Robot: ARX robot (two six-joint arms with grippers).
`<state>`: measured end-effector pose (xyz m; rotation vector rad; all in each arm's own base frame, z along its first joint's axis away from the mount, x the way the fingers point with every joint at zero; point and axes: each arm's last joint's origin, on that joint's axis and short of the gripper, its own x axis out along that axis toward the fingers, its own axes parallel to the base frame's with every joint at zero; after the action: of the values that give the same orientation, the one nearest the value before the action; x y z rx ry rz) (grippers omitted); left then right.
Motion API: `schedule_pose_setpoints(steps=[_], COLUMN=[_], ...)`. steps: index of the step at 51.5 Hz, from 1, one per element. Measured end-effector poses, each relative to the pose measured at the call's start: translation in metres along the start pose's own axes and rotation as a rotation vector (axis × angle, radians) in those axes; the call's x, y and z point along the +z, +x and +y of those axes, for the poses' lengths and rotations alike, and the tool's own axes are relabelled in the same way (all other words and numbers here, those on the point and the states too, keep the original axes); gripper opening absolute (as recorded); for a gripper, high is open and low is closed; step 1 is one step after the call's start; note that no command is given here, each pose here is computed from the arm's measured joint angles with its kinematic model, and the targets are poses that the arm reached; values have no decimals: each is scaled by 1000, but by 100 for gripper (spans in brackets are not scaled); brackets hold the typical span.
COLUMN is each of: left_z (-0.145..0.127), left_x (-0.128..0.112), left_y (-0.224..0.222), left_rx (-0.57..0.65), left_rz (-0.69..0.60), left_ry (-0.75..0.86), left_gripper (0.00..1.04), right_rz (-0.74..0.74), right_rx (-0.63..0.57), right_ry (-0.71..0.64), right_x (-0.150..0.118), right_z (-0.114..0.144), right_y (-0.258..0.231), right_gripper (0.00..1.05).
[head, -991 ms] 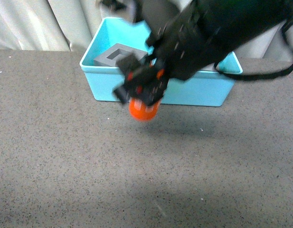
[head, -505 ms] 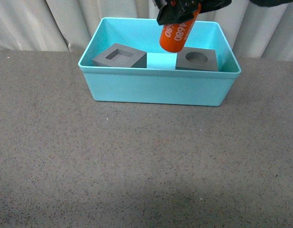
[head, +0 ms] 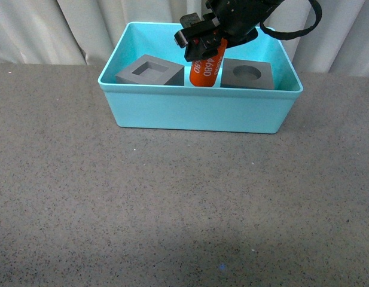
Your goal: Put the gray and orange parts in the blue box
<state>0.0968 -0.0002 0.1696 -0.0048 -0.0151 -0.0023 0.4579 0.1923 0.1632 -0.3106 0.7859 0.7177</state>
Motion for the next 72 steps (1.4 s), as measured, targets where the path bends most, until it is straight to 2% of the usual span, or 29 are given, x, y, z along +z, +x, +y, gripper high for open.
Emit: schedule_pose_setpoints(steps=[28,36,42,47,57,65,72], left_z=[0,0,0,0,0,0,0], left_x=[0,0,0,0,0,0,0], left_y=[0,0,0,0,0,0,0], left_rx=[0,0,0,0,0,0,0], left_rz=[0,0,0,0,0,0,0], left_ry=[0,0,0,0,0,0,0], left_gripper=[98,98,98,98,98,98,98], right_rz=[68,57,35,6,-103,-223,-331], right_rx=[43,35,42,39,11,-76,-195], right_ry=[39,41,58,80,124,148,163], right_x=[-9,-8,-11,-13,-8,-4,-14], right_z=[-5,-6,-5,-5,-8,-11,-13], right_y=[34,34,33,29,0,-40,-83], right_gripper=[45,64,84,96,95,95,95])
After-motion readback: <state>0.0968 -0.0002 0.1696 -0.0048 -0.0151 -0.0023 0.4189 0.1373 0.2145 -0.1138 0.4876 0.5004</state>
